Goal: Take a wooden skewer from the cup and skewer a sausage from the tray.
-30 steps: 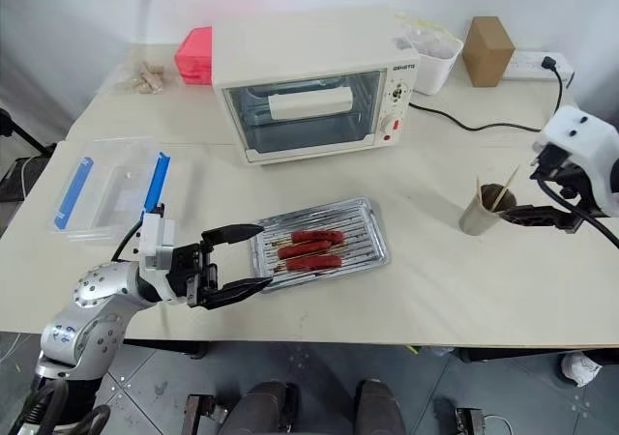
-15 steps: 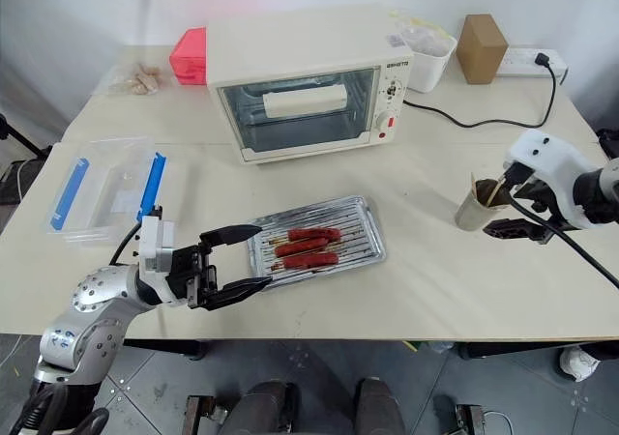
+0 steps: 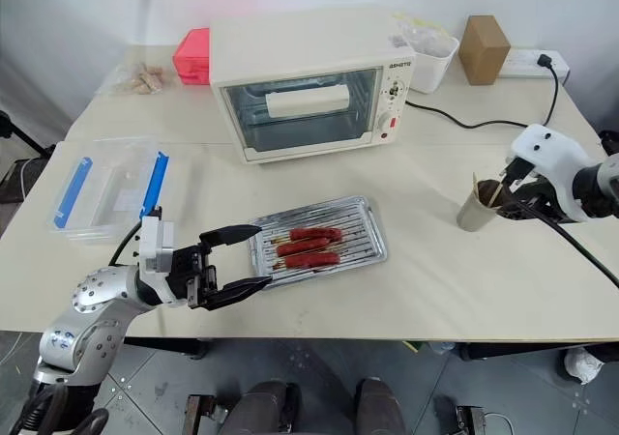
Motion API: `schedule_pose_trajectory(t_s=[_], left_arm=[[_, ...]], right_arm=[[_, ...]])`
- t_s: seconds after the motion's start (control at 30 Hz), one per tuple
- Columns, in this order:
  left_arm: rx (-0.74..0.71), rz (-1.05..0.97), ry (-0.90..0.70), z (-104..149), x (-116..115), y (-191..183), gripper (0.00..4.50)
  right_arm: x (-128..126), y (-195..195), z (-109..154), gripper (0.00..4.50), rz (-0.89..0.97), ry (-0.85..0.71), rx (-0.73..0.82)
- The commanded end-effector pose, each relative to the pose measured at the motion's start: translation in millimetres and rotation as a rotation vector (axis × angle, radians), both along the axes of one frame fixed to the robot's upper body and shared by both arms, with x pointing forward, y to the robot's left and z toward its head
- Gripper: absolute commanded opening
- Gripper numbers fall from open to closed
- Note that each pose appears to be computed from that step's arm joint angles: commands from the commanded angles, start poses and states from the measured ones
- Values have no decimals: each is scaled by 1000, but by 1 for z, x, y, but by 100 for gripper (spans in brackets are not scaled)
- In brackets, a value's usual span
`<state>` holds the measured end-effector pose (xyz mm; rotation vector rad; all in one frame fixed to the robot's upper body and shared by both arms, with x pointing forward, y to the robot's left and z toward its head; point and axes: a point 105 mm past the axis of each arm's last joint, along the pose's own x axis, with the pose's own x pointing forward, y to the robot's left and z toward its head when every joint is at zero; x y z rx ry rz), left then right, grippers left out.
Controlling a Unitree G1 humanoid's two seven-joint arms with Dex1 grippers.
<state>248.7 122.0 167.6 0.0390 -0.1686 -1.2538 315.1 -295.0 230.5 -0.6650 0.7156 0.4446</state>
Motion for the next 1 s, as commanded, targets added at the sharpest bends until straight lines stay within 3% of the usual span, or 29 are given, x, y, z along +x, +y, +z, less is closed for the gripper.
schedule_pose_trajectory(t_s=[0.03, 0.1, 0.33, 0.6, 0.87, 1.0], left_arm=[[6, 1, -65, 12, -4, 1, 450], [6, 3, -67, 12, -4, 1, 450], [3, 4, -68, 12, -4, 1, 450], [2, 0, -61, 9, -4, 1, 450], [3, 1, -59, 7, -1, 3, 450], [8, 27, -55, 6, 1, 12, 450]], right_arm=[[0, 1, 9, 69, 13, -31, -13], [0, 1, 9, 4, 15, -32, -15], [-2, -3, 18, 4, 21, -48, -24], [-7, -8, 47, 4, 85, -85, -30], [-12, -19, 99, 4, 184, -225, -67], [-12, -8, 119, 4, 342, -317, -25]])
